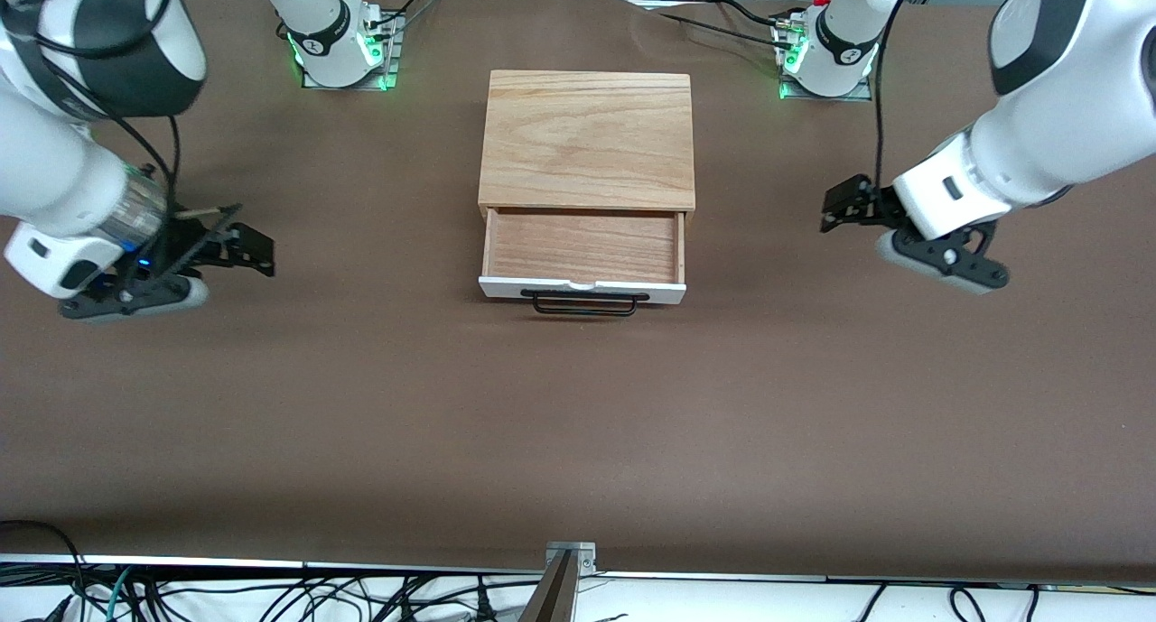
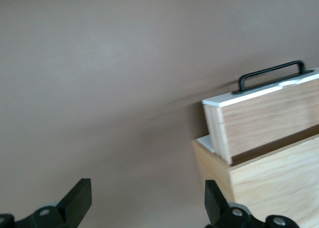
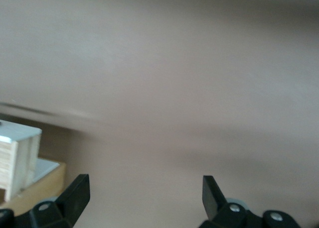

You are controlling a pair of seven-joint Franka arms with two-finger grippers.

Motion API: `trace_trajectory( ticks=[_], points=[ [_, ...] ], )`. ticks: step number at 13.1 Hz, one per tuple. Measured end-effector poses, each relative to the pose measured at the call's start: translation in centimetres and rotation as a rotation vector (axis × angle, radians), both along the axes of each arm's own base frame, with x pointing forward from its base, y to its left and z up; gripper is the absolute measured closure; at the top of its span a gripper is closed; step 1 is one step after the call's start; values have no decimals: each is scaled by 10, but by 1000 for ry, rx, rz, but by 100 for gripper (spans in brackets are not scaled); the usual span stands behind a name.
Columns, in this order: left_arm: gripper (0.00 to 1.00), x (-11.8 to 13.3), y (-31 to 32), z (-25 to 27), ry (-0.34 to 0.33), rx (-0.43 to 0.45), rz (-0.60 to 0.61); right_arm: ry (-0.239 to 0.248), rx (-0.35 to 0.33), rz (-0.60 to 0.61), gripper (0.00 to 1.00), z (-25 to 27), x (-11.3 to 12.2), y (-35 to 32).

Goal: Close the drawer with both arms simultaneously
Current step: 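Move the left gripper and the right gripper toward the drawer front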

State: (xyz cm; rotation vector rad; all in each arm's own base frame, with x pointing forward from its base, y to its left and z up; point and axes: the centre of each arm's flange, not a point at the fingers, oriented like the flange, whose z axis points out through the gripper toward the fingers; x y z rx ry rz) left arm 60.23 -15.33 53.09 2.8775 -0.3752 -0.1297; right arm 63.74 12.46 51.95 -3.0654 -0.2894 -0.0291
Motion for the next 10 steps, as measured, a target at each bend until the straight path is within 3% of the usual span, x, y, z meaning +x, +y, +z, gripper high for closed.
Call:
trace_trajectory(
  ticks=[6, 10],
  points=[
    [0, 37, -47, -63, -22, -21, 1, -59, 70, 87, 0, -91, 24, 96],
    [0, 41, -68, -79, -36, -30, 0, -84, 195, 28, 0, -135, 27, 150]
  ],
)
